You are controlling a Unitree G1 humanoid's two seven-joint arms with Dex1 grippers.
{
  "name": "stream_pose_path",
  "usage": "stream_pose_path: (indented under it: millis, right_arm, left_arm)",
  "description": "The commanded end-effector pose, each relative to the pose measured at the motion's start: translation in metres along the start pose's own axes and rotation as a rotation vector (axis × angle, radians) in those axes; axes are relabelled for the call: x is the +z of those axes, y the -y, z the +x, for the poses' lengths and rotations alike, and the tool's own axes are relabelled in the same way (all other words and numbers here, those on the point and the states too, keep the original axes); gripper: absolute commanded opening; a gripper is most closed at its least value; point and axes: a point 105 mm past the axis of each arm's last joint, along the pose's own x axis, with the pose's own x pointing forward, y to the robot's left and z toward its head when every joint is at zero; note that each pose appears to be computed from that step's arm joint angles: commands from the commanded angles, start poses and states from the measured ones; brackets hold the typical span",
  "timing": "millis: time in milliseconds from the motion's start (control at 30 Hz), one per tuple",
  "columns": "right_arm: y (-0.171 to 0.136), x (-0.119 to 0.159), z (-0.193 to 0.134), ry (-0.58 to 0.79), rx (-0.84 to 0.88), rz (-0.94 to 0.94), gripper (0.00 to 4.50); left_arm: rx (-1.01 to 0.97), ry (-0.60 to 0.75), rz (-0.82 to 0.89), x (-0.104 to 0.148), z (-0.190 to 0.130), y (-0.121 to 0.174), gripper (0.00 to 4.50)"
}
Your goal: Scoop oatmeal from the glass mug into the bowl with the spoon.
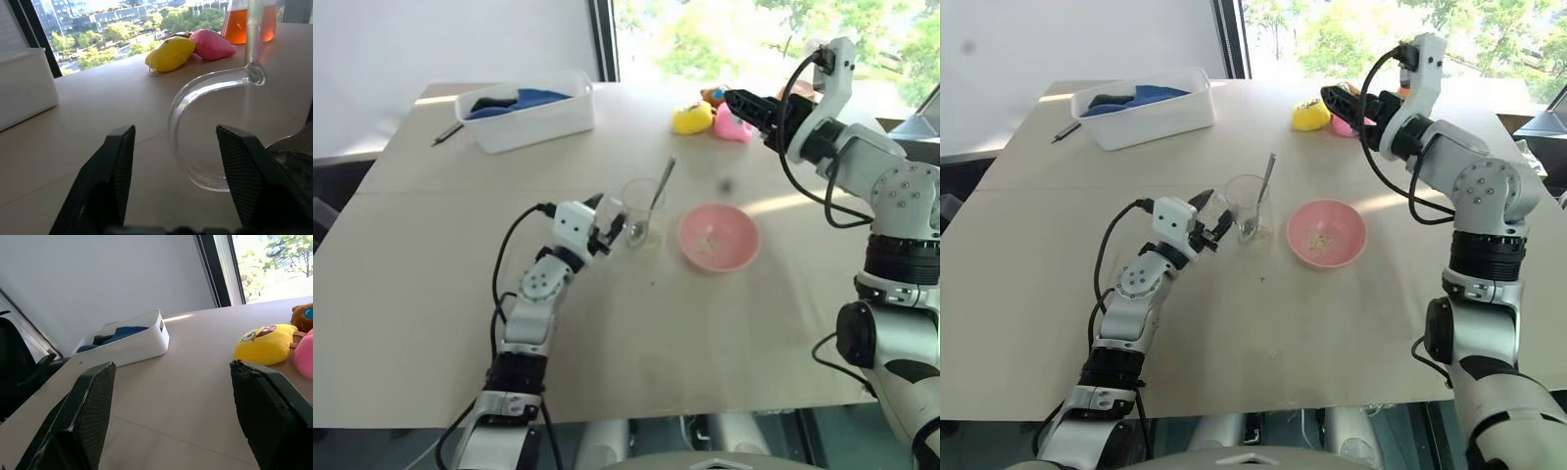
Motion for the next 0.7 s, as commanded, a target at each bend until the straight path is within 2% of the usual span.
stream_pose_path:
  millis: [33,133,333,433,533,633,700]
  right_arm:
    - [-0.008,0.013,-0.007,0.045,0.03,-0.045,3.77]
    - [-0.008,0.01,-0.014,0.046,0.045,-0.069,3.77]
    - [0.011,-0.02,-0.05,0.012,-0.002,-0.239,3.77]
    - [0.009,-0.028,-0.067,0.07,0.008,-0.238,3.77]
    - [0.003,-0.047,-0.098,0.067,0.079,-0.198,3.77]
    - [0.008,-0.083,-0.128,-0.041,0.118,-0.285,3.77]
    - [0.013,-0.109,-0.149,-0.116,0.144,-0.272,3.77]
  left_arm:
    - [0.014,0.035,0.025,0.013,-0.008,-0.006,2.74]
    - [0.004,0.045,0.038,0.021,-0.017,-0.006,2.74]
    - [-0.036,0.082,0.076,0.052,-0.048,0.005,2.74]
    - [-0.022,0.066,0.04,0.056,-0.065,0.01,2.74]
    - [-0.002,0.019,0.003,0.05,-0.088,0.02,2.74]
    - [0.027,-0.062,-0.086,0.034,-0.108,0.028,2.74]
    - [0.035,-0.131,-0.133,0.017,-0.124,0.034,2.74]
